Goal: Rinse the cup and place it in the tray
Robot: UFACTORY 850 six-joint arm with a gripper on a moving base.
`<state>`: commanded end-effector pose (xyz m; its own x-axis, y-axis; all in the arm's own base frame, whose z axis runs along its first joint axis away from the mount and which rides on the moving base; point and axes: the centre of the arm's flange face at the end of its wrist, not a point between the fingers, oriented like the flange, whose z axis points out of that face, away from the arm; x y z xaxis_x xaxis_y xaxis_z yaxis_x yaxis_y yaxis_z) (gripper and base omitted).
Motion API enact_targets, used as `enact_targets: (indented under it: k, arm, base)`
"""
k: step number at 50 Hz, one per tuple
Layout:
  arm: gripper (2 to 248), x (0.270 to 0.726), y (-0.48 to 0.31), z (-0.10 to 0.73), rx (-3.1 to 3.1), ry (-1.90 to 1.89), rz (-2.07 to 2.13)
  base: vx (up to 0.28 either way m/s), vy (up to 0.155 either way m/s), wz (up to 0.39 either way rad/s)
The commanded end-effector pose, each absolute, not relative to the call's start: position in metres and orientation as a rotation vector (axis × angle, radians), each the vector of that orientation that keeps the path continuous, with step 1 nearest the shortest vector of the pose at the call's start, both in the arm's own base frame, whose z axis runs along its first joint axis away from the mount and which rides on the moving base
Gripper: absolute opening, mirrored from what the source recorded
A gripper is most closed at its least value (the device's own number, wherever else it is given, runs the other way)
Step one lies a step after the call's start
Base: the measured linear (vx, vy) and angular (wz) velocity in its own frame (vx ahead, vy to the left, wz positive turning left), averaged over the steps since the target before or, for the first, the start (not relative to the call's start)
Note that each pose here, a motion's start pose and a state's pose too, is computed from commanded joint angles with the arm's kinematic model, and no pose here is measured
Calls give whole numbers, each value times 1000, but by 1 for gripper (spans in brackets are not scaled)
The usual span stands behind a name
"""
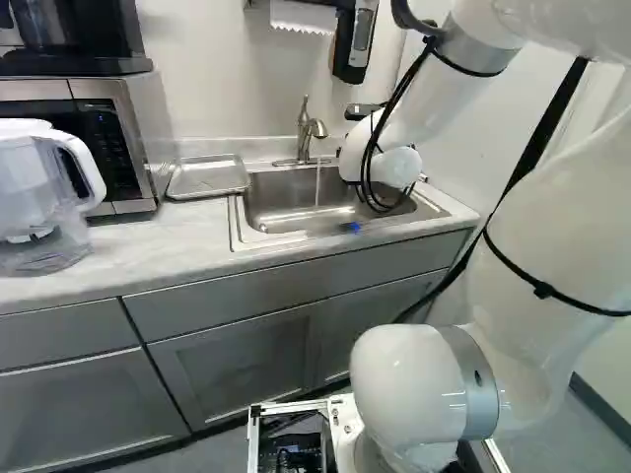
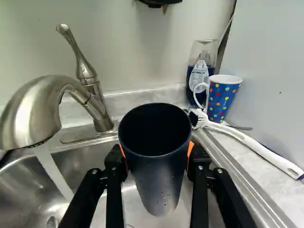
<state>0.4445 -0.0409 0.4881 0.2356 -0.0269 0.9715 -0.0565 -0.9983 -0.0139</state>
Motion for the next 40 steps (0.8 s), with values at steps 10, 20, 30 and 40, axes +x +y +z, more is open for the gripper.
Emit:
enact_targets:
  k: [10,20,30,40]
  arm:
    - [126,446,-36,478,2475,-72,1907]
    - [126,444,-27,474,2491,-47,1908]
    - [126,439,-14,474,2505,-12,1918]
    - [126,431,0,474,2520,28,1930]
  base:
    - [0,0,0]
    - [0,0,0]
    - [0,0,0]
    - [0,0,0]
